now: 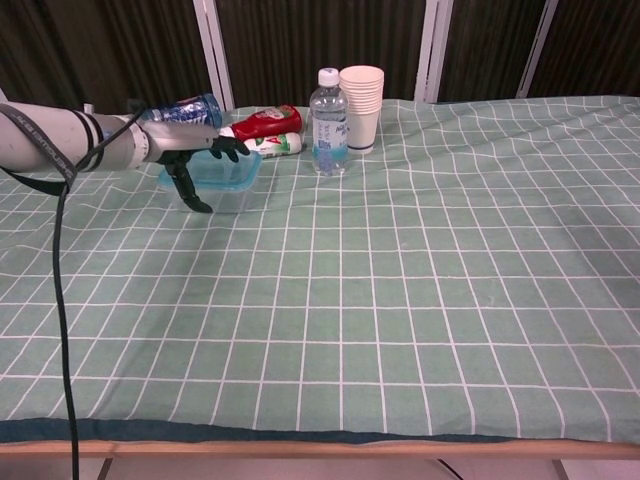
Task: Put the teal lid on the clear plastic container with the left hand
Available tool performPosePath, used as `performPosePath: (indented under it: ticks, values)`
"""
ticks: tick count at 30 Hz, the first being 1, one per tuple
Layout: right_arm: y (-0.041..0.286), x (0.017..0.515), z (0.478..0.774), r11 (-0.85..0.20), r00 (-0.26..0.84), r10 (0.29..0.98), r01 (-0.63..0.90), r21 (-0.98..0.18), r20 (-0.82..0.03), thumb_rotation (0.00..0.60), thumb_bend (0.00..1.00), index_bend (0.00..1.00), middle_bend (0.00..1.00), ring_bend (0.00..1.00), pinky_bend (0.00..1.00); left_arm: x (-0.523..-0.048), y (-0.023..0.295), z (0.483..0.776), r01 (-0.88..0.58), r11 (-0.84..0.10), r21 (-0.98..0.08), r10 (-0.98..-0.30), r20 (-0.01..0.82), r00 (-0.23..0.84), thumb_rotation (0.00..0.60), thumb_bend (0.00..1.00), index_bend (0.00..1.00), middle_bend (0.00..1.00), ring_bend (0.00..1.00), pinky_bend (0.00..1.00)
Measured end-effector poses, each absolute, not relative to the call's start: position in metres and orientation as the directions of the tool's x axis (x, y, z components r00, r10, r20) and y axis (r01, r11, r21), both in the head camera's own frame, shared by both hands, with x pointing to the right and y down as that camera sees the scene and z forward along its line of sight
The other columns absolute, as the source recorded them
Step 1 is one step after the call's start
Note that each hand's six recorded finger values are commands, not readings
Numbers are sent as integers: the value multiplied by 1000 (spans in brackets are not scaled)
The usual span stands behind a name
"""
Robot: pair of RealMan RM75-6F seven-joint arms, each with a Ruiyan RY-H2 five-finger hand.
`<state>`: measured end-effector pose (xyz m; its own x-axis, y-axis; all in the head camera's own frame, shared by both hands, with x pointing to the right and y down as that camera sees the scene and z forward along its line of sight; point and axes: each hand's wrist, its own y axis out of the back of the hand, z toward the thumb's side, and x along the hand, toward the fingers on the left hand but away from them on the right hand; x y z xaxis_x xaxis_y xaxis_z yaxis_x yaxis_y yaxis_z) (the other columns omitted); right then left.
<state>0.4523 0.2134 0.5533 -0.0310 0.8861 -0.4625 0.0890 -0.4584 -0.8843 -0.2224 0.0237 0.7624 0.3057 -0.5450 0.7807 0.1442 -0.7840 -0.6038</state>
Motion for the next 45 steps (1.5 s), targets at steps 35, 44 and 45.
performPosePath:
  ticks: [35, 44, 45]
  values:
    - [216, 448, 554, -464, -10, 885, 81, -882, -466, 600, 118, 0, 0, 0, 0, -243, 41, 710, 108, -689, -716, -636, 670, 383, 600, 232, 0, 222, 91, 0]
    - [216, 447, 553, -462, -12, 886, 80, -883, -464, 600, 118, 0, 0, 0, 0, -271, 44, 716, 111, -708, -698, -638, 699, 323, 600, 234, 0, 234, 103, 0]
    - [216, 447, 553, -462, -13, 886, 80, -883, -464, 600, 118, 0, 0, 0, 0, -273, 45, 716, 111, -710, -696, -637, 701, 320, 600, 233, 0, 234, 103, 0]
